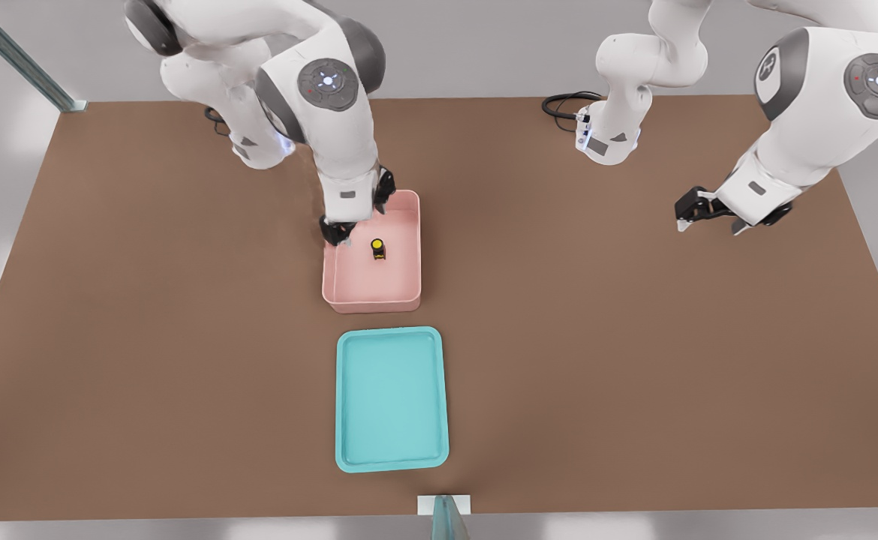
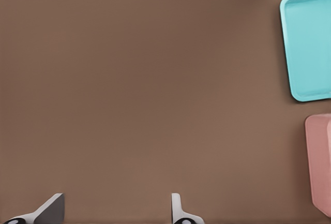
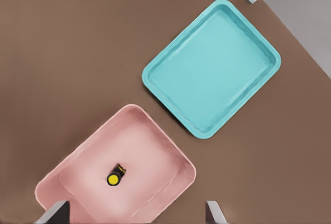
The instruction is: The left arm remains still, and the right arm places the button from the box into the tray
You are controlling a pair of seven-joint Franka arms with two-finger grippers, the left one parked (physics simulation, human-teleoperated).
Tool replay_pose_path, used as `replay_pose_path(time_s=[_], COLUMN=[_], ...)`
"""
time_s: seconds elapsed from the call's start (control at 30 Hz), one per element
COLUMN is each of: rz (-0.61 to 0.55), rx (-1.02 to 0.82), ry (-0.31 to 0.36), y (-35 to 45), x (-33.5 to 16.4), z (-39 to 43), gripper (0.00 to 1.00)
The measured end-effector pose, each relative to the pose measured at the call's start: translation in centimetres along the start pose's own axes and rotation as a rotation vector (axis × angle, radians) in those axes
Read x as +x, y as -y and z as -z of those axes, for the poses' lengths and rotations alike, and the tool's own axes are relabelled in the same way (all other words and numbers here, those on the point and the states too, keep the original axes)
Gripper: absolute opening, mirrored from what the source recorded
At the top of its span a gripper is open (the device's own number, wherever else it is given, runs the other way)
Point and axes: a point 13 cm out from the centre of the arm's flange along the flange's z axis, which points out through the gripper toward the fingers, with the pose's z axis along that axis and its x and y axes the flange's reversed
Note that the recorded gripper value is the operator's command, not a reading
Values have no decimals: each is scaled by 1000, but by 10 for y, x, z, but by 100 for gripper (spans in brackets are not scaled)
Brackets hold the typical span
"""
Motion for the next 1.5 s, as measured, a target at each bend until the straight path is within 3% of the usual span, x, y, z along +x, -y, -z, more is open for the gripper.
replay_pose_path(time_s=[0.1, 0.23, 0.5, 0.6, 0.77, 0.97, 1.5], rz=[50, -113, -646, -666, -698, -704, -721], rx=[-5, 45, 38, 22, -58, -95, -59], ry=[-132, -291, -127, -113, -18, -19, 60], y=[-129, -129, 82, 69, 29, -28, -49], x=[42, 140, 141, 156, 117, 127, 127], z=[-56, -191, -253, -288, -290, -334, -387], gripper=[100, 100, 99, 99, 99, 99, 99])
